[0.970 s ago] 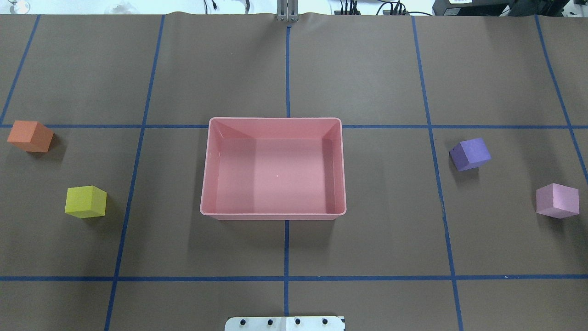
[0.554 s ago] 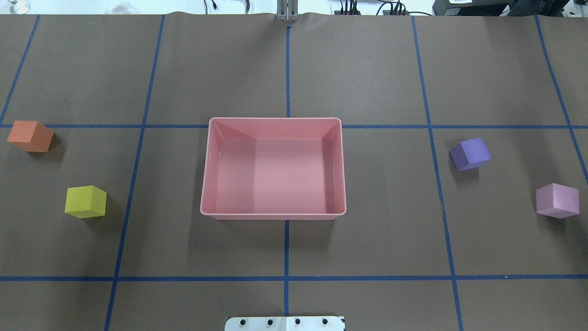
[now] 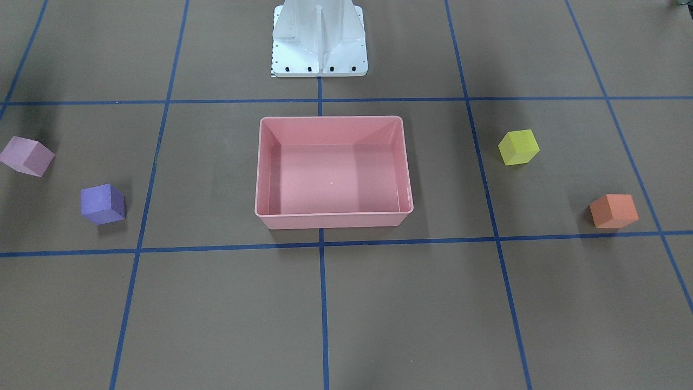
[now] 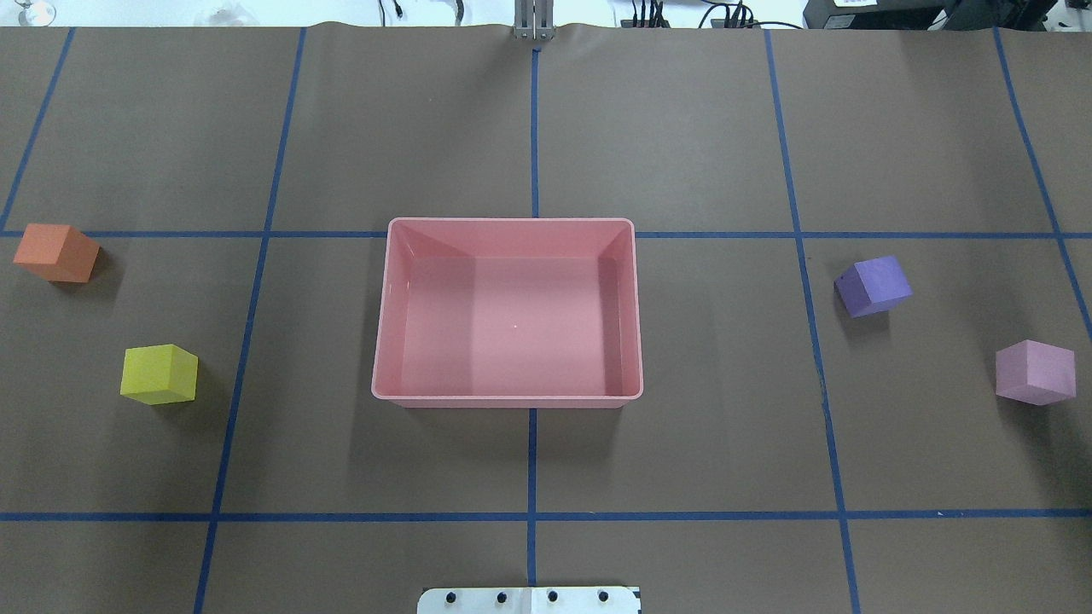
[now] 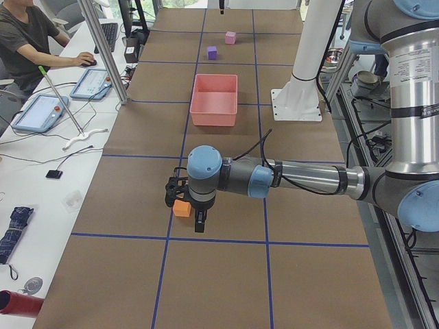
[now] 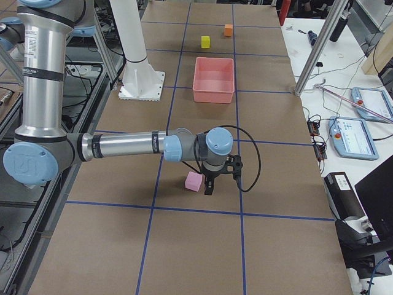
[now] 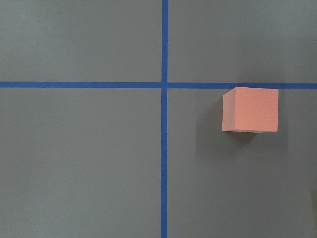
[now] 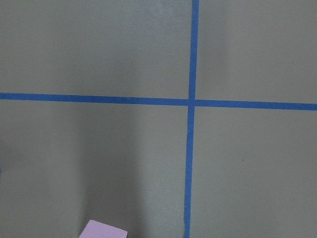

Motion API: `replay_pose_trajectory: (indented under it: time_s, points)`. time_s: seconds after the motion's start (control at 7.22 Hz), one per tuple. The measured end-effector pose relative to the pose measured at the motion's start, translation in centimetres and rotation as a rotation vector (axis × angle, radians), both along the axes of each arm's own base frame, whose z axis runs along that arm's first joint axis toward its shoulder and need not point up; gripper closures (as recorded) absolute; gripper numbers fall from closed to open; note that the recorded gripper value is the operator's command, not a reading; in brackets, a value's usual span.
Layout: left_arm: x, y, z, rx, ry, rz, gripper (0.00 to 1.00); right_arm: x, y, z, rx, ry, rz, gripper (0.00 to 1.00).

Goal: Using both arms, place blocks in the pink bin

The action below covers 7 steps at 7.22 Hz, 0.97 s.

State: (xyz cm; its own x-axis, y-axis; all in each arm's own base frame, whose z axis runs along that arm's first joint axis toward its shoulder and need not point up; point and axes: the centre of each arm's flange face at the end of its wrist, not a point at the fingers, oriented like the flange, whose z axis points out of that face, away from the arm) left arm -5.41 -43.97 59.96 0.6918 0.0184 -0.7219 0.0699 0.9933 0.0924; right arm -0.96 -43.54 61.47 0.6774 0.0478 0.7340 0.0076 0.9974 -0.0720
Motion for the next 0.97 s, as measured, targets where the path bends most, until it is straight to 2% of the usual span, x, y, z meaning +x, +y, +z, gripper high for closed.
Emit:
replay_pose_trajectory:
  time_s: [0.42, 0.97]
  points:
    - [0.0, 0.0, 0.0, 0.004, 0.000, 0.001, 0.00, -5.1, 3.2, 1.6, -0.062, 0.049, 0.109, 0.01]
    - [0.0, 0.0, 0.2, 0.002, 0.000, 0.002, 0.00, -9.0, 4.9, 4.4, -0.067, 0.044, 0.124, 0.01]
